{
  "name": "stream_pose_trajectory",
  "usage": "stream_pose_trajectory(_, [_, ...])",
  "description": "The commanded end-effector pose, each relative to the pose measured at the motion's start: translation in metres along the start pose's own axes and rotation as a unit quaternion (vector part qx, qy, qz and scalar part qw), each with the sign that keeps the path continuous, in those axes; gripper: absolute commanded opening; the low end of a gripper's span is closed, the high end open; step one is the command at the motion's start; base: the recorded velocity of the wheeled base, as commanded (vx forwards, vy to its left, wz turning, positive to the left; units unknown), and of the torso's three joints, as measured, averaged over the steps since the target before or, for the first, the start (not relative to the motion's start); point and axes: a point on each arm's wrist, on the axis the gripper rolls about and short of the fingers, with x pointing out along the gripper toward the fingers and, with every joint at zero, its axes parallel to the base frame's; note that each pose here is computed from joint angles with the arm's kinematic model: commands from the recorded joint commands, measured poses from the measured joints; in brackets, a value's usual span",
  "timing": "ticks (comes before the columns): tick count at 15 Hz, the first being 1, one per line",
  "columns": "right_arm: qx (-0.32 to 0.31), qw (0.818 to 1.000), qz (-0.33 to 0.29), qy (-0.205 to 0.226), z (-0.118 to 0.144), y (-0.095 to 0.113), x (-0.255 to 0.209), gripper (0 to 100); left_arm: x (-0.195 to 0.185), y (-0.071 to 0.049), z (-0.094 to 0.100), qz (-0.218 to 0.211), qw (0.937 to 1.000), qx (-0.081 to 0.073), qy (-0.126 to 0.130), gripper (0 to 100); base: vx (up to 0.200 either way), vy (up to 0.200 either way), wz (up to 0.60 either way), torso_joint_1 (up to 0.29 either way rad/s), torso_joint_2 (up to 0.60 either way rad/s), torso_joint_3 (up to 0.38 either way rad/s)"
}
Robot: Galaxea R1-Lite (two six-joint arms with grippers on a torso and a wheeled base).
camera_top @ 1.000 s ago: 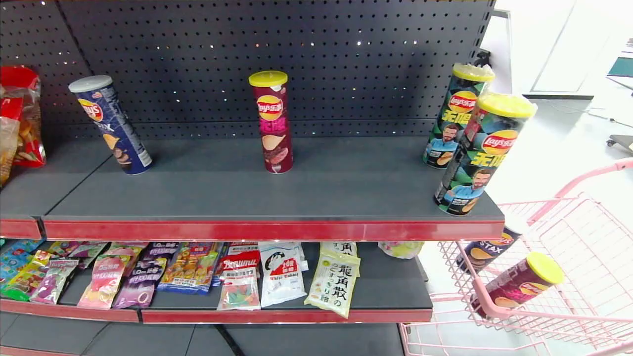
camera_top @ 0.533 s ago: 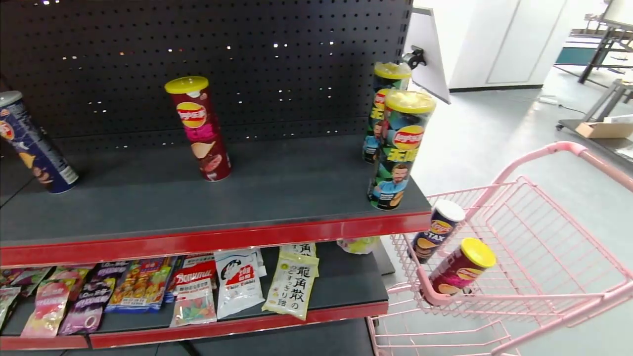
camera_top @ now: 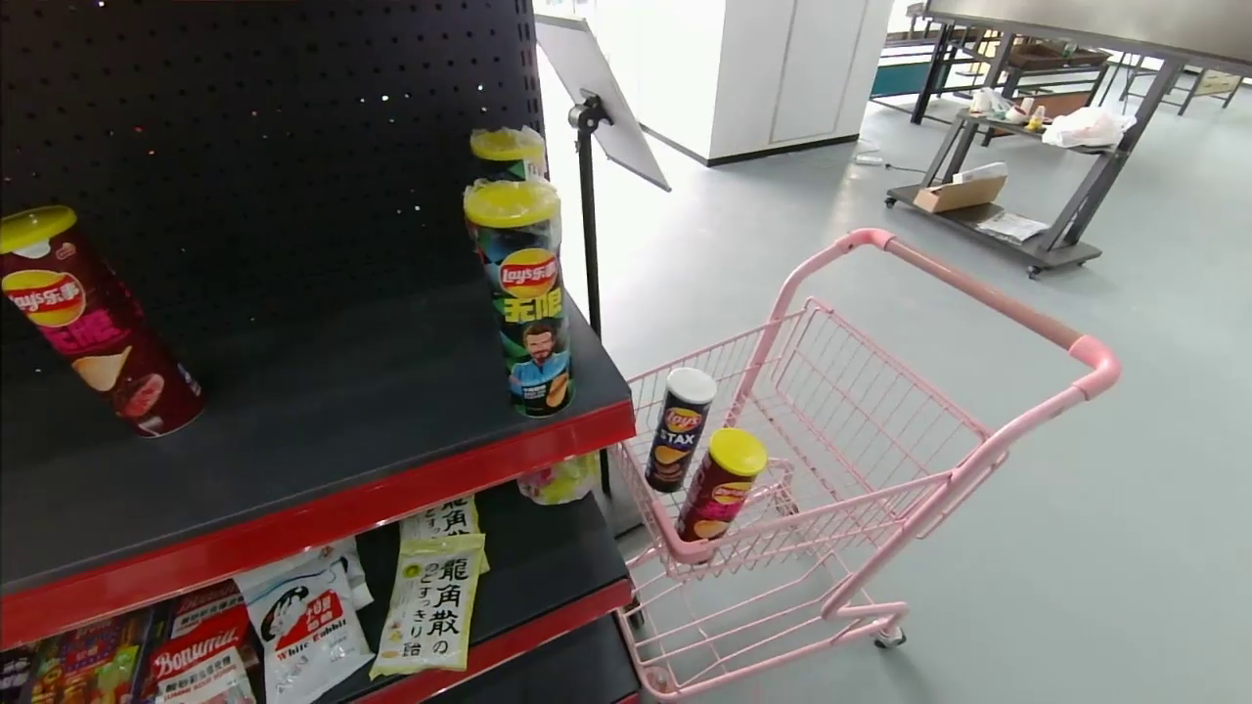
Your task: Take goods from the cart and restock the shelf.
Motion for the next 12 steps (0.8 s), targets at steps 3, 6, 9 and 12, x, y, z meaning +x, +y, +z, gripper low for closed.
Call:
stream_pose_trajectory(3, [0.001,1.000,0.000,0.000,0.0000,0.0000,0.0000,100,0.0001,0.0001,-0.0001,0.000,1.0000,0.000,0.001,100,0.000,0.000,0.00,-0.022,0.06,0.041])
stream_pose_trajectory(6, [0.002,1.000,0.000,0.000,0.0000,0.0000,0.0000,100,0.0001,0.0000,-0.0001,0.001,1.0000,0.000,0.001,100,0.000,0.000,0.00,-0.129,0.35,0.211])
stream_pose_trajectory(9, [0.003,1.000,0.000,0.001,0.0000,0.0000,0.0001,100,0.0001,0.0000,-0.0001,0.001,1.0000,-0.001,0.001,100,0.000,0.000,0.00,-0.142,0.39,0.253])
stream_pose_trajectory(12, [0.006,1.000,-0.001,0.000,0.0000,-0.0001,0.0000,100,0.0001,0.0001,-0.0001,0.000,1.0000,-0.001,0.001,100,0.000,0.000,0.00,-0.178,0.52,0.336])
